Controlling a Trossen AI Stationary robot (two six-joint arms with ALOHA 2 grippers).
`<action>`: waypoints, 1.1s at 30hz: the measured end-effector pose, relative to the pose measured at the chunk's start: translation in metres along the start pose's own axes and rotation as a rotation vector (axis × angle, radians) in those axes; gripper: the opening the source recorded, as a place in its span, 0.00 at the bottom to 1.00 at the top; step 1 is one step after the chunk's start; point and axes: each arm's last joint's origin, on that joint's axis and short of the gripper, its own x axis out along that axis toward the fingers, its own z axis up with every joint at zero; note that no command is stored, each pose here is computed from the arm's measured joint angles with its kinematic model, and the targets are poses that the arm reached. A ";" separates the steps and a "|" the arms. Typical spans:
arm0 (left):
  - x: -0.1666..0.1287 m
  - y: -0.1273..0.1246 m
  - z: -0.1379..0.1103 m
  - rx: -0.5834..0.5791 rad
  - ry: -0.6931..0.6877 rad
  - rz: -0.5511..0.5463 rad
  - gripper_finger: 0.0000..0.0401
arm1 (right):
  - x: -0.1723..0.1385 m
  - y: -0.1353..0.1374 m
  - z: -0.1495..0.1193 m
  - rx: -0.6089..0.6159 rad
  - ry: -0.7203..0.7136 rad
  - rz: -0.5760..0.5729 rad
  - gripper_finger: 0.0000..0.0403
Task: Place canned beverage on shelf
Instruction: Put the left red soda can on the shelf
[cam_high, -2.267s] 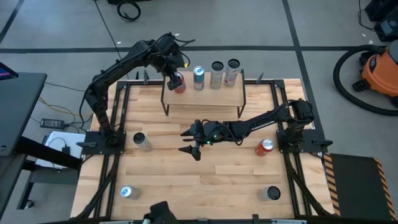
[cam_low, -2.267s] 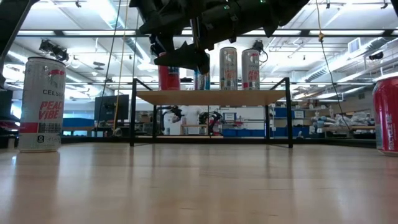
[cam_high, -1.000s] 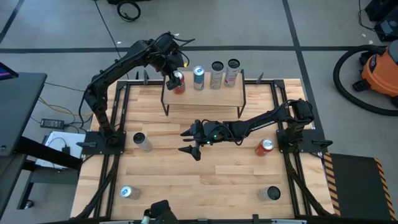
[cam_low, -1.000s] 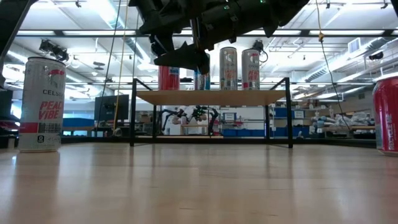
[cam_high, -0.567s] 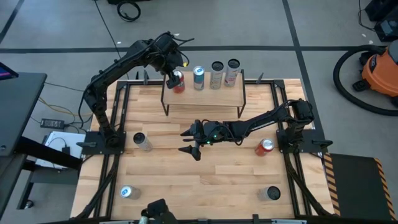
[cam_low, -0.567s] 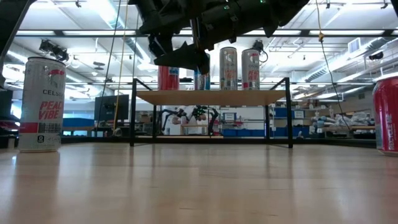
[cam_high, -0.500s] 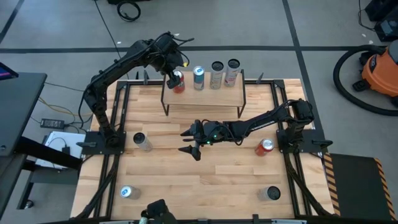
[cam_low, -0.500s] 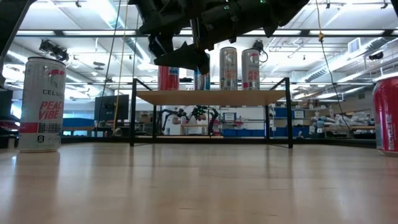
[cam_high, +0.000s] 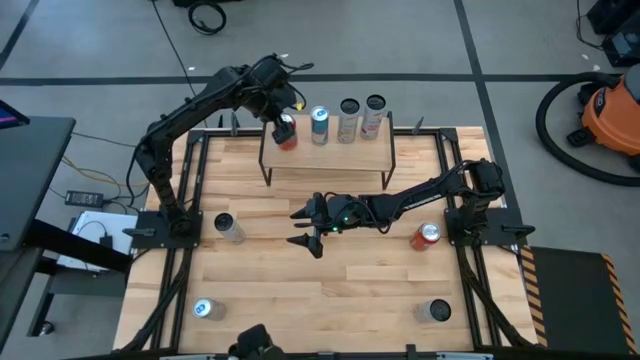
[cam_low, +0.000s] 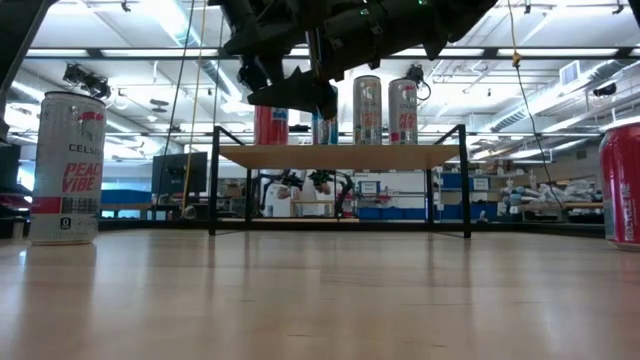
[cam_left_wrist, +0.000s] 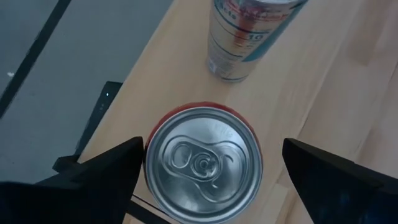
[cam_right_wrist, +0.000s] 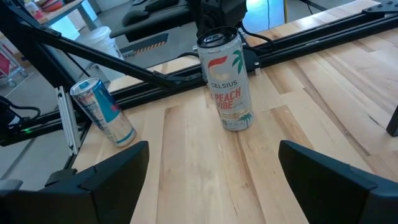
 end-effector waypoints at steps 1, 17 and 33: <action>0.000 -0.001 0.000 -0.006 0.000 0.000 0.96 | 0.000 0.000 0.000 0.000 0.000 0.000 0.91; 0.001 -0.006 0.000 0.038 0.015 0.032 0.93 | 0.000 0.000 0.000 0.000 0.000 0.000 0.91; 0.001 -0.007 0.000 0.241 0.019 0.026 0.74 | 0.000 0.000 0.000 0.000 0.000 0.000 0.91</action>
